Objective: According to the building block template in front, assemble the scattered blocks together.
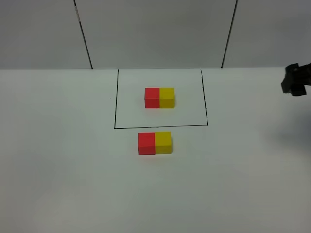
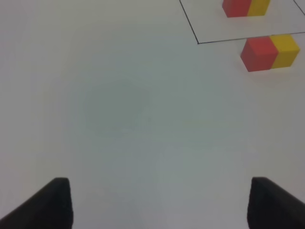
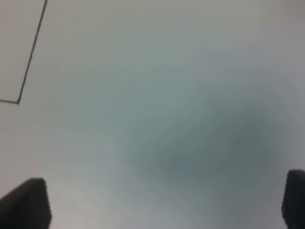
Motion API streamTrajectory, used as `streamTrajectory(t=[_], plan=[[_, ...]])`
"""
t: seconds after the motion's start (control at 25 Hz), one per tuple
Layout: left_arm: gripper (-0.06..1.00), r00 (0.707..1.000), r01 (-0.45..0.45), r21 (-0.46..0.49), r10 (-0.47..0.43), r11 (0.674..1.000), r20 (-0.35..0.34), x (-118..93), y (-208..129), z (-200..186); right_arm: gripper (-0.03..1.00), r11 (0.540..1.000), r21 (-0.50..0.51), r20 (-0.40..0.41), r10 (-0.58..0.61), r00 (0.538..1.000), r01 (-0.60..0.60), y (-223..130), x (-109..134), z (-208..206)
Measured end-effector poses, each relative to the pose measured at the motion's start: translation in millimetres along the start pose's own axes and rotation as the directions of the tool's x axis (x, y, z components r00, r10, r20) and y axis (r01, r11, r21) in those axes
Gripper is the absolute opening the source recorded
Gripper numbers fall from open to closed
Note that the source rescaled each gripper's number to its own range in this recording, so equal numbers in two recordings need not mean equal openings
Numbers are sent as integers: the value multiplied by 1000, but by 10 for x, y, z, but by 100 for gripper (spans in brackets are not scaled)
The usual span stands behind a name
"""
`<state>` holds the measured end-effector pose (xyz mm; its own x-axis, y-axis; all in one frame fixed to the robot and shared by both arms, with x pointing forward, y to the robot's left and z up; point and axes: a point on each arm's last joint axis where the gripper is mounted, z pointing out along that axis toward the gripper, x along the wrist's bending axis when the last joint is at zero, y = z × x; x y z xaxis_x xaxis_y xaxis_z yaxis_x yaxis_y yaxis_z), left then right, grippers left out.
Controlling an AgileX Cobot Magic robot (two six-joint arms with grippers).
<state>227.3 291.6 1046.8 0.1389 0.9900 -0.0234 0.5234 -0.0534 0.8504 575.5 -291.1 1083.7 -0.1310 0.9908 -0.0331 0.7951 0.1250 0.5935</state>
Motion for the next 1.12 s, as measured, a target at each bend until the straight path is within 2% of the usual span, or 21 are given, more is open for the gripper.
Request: streamTrajectory(t=[0.32, 0.44, 0.6, 1.12], plan=[[77, 1000, -1, -1, 1, 1000, 0, 0, 1, 0, 100, 997, -66, 93, 41, 995, -35, -758, 38, -856], [77, 1000, -1, -1, 1, 1000, 0, 0, 1, 0, 100, 996, -73, 112, 56, 992, -48, -1103, 73, -1080], [77, 1000, -1, -1, 1, 1000, 0, 0, 1, 0, 100, 990, -131, 122, 69, 990, -53, -1506, 130, -1350], [77, 1000, -1, -1, 1, 1000, 0, 0, 1, 0, 100, 954, -292, 109, 106, 988, -70, -2492, 279, -1685]])
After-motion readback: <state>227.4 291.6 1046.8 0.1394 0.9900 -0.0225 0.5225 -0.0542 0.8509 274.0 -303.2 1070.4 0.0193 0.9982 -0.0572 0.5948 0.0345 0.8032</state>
